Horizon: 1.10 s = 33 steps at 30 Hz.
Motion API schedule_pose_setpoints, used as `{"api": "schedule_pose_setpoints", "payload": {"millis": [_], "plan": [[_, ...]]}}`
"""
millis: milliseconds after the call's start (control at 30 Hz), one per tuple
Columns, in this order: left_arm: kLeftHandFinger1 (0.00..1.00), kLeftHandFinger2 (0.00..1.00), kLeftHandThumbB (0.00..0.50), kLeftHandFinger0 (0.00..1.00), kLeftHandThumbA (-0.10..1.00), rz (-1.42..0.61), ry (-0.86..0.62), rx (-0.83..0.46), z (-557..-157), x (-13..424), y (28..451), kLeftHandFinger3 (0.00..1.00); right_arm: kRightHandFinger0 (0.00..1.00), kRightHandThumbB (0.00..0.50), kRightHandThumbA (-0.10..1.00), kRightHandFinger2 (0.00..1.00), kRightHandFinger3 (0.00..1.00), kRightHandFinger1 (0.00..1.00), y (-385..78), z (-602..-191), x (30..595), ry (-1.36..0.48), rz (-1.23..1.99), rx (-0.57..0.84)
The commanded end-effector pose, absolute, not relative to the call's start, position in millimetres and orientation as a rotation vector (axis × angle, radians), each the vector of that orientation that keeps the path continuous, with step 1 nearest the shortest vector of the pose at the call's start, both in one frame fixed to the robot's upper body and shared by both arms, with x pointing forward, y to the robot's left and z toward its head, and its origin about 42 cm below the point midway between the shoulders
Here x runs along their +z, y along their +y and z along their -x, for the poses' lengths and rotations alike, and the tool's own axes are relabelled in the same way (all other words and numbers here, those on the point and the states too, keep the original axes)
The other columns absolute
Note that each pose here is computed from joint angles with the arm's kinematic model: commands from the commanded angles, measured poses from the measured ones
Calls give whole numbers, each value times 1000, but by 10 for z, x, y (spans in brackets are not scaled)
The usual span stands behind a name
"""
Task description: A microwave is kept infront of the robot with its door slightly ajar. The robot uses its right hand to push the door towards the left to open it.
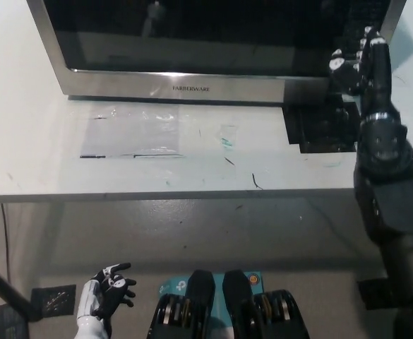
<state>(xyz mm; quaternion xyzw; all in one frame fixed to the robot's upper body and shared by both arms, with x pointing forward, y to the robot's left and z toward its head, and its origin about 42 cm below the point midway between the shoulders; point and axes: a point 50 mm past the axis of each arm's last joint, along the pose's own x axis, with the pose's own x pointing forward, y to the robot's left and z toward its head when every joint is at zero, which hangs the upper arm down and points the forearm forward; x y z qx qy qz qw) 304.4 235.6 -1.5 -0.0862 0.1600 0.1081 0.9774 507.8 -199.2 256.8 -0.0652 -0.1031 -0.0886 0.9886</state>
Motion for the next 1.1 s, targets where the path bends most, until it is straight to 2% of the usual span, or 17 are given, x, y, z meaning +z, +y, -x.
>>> {"api": "schedule_pose_setpoints", "payload": {"millis": [0, 67, 200, 400, 500, 567, 600, 667, 700, 767, 800, 900, 967, 1033, 1067], "plan": [[274, 336, 124, 254, 17, 171, 302, 202, -3051, 44, 2369, 494, 279, 162, 214, 610, 796, 498, -1624, -4893, 2655, -251, 31, -15], [277, 325, 123, 260, 18, 168, 298, 199, -3049, 15, 2376, 479, 285, 155, 258, 601, 783, 488, -1582, -4759, 2599, -260, 53, 0], [263, 313, 133, 247, 33, 173, 307, 205, -3052, 14, 2381, 480, 316, 150, 330, 626, 830, 499, -1524, -4480, 2512, -251, 39, 33], [262, 320, 116, 241, 23, 173, 307, 211, -3055, 27, 2376, 494, 303, 136, 248, 597, 849, 483, -1462, -4166, 2362, -202, -57, 67], [272, 322, 125, 259, 45, 174, 313, 208, -3054, 31, 2376, 504, 285, 127, 231, 579, 843, 470, -1447, -3998, 2256, -182, -76, 80], [274, 327, 132, 261, 50, 176, 314, 208, -3055, 27, 2378, 508, 287, 133, 243, 566, 839, 461, -1441, -3905, 2201, -181, -84, 87], [264, 319, 129, 243, 43, 178, 309, 204, -3056, 23, 2382, 501, 247, 165, 265, 536, 839, 396, -1423, -3737, 2113, -166, -122, 111], [252, 312, 133, 224, 36, 180, 302, 208, -3078, 21, 2389, 487, 214, 177, 289, 519, 834, 355, -1404, -3620, 2063, -171, -139, 132], [254, 314, 132, 230, 36, 179, 299, 210, -3081, 29, 2388, 484, 224, 192, 299, 514, 819, 367, -1395, -3565, 2038, -167, -160, 142], [256, 320, 132, 234, 40, 177, 301, 209, -3091, 33, 2382, 492, 239, 187, 315, 523, 814, 385, -1397, -3488, 2014, -166, -158, 151], [262, 328, 121, 242, 47, 170, 295, 201, -3088, 36, 2382, 506, 282, 188, 342, 559, 832, 425, -1400, -3359, 1966, -155, -171, 169], [271, 343, 111, 239, 47, 168, 294, 197, -3085, 43, 2372, 512, 269, 210, 392, 548, 815, 415, -1395, -3215, 1911, -154, -185, 196], [272, 340, 110, 239, 36, 175, 296, 203, -3098, 45, 2363, 503, 263, 184, 377, 550, 804, 401, -1404, -3072, 1875, -144, -189, 201], [273, 339, 97, 238, 26, 168, 285, 200, -3120, 45, 2372, 498, 260, 199, 349, 560, 785, 408, -1410, -2877, 1831, -106, -219, 205], [273, 339, 102, 241, 24, 176, 289, 200, -3120, 45, 2372, 490, 270, 184, 339, 567, 784, 415, -1412, -2788, 1827, -108, -221, 211]]}}
